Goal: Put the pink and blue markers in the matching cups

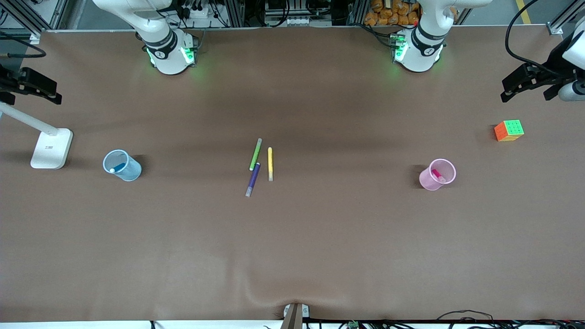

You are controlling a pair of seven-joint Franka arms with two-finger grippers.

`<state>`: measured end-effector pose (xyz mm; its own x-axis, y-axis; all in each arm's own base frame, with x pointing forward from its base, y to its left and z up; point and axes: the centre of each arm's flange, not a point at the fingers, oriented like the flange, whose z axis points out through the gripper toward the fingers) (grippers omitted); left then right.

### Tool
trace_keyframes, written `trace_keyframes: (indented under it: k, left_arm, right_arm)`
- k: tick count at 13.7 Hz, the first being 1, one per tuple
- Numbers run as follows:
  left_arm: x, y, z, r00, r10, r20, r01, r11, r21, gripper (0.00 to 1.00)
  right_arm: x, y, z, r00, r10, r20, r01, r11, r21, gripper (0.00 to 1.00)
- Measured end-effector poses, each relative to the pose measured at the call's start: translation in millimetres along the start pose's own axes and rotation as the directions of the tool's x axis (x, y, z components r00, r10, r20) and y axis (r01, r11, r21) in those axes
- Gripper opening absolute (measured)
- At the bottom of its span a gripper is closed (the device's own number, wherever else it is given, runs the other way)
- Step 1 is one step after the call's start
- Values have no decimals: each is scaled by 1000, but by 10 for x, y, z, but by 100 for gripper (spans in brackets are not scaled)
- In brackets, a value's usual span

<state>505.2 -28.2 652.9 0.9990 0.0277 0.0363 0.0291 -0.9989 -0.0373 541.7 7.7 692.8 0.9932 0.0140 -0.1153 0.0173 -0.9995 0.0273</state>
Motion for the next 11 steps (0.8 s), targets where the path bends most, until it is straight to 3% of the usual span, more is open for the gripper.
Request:
trace_keyframes:
  k: [4, 11]
  left_arm:
    - [1, -13, 0, 1000, -2, 0, 2, 1000, 0, 100]
    - [1, -10, 0, 1000, -2, 0, 2, 1000, 0, 100]
  right_arm:
    - [-194, 110, 70, 1000, 21, -6, -21, 1000, 4, 100]
    - [-202, 224, 123, 999, 42, -3, -42, 999, 9, 100]
